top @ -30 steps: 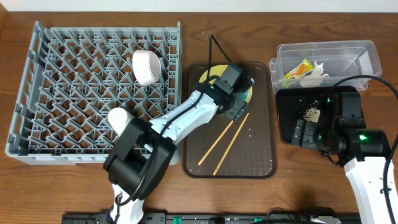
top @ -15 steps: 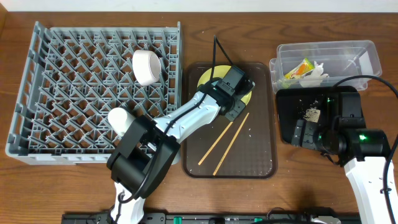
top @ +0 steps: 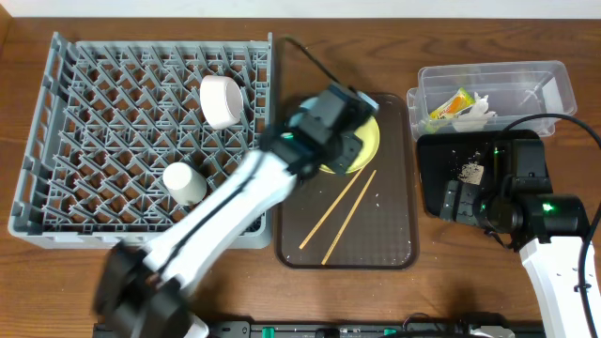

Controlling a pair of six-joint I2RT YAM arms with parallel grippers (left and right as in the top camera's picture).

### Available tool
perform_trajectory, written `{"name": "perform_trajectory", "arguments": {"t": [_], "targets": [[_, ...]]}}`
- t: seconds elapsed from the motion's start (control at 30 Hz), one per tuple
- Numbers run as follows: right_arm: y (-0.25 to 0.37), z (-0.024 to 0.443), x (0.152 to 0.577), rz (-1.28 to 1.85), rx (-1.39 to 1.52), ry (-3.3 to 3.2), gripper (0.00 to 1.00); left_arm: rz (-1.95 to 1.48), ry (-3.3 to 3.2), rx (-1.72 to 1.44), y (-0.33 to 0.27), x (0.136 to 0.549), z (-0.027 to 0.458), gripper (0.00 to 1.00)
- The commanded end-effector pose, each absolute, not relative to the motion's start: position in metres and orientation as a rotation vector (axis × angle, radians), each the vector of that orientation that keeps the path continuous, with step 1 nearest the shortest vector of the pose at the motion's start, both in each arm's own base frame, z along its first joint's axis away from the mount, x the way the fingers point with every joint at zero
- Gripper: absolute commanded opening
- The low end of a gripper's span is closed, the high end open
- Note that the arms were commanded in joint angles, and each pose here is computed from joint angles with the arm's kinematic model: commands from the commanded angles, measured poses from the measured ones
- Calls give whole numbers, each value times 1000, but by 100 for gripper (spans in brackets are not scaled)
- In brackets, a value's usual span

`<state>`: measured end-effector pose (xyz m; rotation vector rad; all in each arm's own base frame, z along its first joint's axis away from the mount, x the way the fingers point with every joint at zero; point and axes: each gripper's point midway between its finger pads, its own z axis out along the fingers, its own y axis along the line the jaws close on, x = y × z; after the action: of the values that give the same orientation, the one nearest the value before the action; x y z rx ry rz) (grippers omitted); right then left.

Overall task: Sort waste into correct bins and load items into the dishwasher rack
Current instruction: 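Carry the light-blue bowl into the dish rack and release it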

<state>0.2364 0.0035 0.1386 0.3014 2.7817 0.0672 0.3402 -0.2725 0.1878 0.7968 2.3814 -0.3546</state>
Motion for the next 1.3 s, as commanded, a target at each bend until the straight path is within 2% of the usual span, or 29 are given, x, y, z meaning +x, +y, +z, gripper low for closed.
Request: {"name": "perform_trajectory", "arguments": {"t": [0.0, 0.37, 0.57, 0.9, 1.27], "targets": [[0, 140, 237, 55, 331, 2773, 92, -513, 2398, 663, -249, 336, 219, 6], [0, 140, 237, 55, 331, 2772, 92, -1366, 2347, 337, -167, 332, 269, 6], [0, 140, 237, 55, 331, 2772, 92, -1616, 2283, 61, -116, 347, 269, 6], [0, 140, 237, 55, 331, 2772, 92, -1794, 2301, -352, -62, 372, 217, 6], [0, 140, 237, 55, 331, 2771, 93, -1838, 2307, -586, -28, 387, 168, 6]]}}
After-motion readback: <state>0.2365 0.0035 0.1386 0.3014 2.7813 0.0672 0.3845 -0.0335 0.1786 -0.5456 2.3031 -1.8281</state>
